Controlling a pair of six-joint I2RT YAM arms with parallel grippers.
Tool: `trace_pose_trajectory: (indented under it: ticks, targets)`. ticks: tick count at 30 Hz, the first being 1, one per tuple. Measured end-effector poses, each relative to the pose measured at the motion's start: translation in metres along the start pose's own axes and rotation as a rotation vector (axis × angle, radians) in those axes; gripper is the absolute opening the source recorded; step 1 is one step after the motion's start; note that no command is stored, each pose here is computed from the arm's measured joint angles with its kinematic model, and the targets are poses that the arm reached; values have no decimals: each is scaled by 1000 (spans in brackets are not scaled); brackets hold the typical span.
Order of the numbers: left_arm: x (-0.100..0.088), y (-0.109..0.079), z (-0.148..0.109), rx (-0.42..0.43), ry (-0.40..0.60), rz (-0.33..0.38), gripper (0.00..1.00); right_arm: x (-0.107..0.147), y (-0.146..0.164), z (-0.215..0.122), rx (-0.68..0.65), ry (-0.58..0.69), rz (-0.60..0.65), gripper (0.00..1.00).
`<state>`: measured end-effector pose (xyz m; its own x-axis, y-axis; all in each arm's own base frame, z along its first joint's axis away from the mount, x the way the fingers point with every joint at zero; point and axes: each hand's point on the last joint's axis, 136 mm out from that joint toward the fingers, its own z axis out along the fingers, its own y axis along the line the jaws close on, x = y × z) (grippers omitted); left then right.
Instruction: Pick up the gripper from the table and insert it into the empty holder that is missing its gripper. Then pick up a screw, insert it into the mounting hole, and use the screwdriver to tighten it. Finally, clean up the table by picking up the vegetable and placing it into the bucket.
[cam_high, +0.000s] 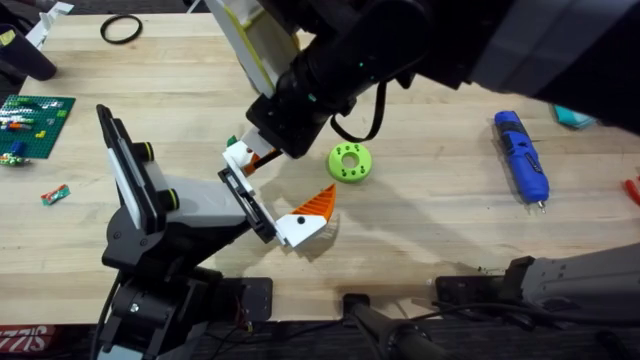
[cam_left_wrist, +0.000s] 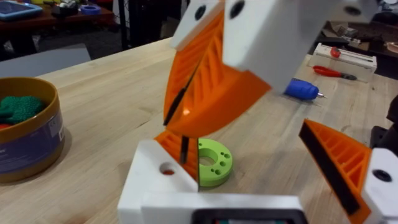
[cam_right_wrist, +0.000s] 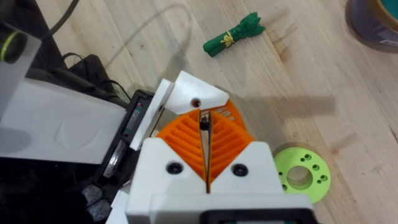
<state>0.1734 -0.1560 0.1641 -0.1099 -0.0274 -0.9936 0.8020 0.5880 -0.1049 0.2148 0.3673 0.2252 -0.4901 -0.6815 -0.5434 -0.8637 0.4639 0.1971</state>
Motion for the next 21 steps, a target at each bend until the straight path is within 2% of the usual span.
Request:
trace_pose_trajectory:
  ticks: [7,21]
  targets:
    - [0,0,0,0,0,-4,990,4,-1,0,1,16,4,4]
    - [0,0,0,0,0,-4,990,-7,4,-15,1,-43,-47,4]
